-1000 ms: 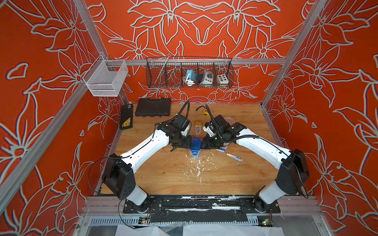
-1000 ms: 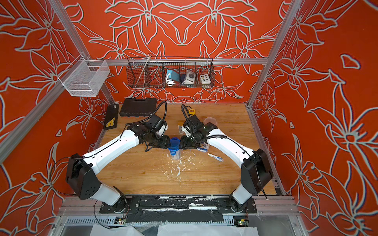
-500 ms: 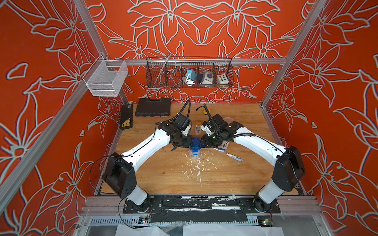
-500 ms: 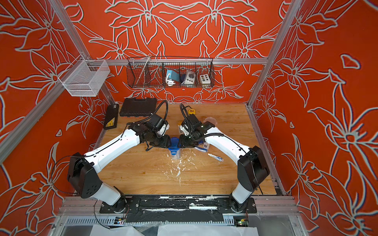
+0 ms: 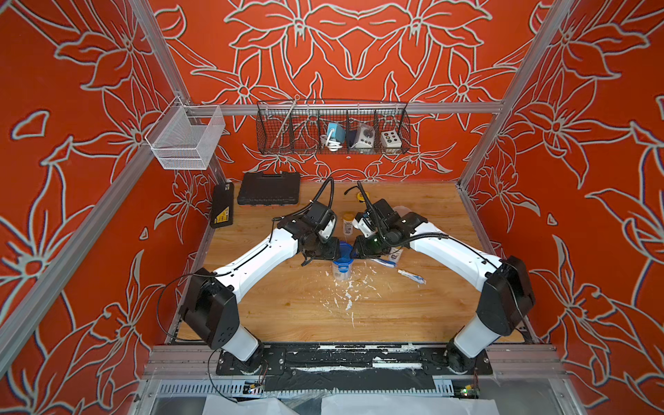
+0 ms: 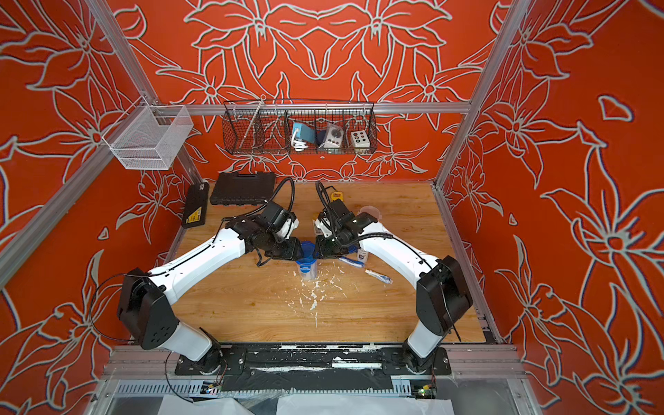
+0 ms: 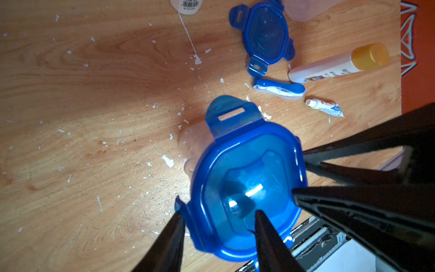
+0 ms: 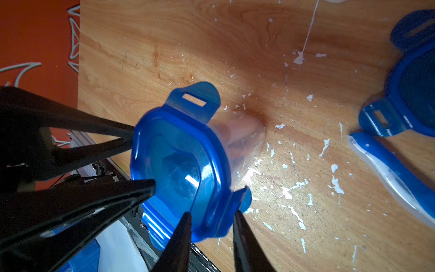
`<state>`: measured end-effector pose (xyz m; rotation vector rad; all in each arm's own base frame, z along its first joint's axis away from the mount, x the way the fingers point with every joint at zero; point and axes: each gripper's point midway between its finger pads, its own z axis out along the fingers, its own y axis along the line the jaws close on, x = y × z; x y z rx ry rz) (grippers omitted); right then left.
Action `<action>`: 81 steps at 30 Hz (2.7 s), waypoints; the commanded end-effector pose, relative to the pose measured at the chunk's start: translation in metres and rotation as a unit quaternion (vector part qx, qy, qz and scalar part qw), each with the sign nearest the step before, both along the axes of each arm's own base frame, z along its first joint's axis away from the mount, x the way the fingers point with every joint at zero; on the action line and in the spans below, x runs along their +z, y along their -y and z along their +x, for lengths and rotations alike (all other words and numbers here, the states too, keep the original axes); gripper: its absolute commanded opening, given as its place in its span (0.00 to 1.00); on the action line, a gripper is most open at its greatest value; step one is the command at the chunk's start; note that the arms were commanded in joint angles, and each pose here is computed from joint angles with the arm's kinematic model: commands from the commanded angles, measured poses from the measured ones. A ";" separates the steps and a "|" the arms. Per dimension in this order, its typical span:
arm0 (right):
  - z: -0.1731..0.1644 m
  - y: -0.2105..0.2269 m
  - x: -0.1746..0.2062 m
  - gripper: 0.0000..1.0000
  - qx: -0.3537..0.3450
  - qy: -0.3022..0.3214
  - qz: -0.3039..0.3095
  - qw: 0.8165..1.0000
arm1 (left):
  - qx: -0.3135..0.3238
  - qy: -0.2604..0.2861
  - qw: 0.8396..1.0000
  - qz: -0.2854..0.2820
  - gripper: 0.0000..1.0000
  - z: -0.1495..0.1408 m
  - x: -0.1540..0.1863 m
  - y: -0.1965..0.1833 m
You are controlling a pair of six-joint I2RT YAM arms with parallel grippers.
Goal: Pack away toiletry kits
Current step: Close the fastener on the container.
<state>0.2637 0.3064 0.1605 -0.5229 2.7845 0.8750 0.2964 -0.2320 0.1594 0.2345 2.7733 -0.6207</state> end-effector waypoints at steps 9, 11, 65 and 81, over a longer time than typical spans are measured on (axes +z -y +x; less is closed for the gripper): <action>-0.013 -0.017 -0.020 0.32 0.016 -0.042 0.034 0.998 | -0.002 -0.061 0.997 -0.051 0.46 -0.020 -0.021 0.017; -0.013 -0.019 -0.021 0.33 0.015 -0.043 0.041 0.998 | 0.000 -0.060 0.997 -0.052 0.46 -0.020 -0.021 0.017; -0.030 -0.038 0.000 0.32 0.051 -0.027 0.167 0.984 | 0.004 -0.088 0.991 -0.102 0.45 -0.020 -0.028 0.034; -0.038 -0.047 0.018 0.37 0.075 -0.027 0.221 0.972 | 0.011 -0.090 0.991 -0.096 0.45 -0.012 -0.029 0.037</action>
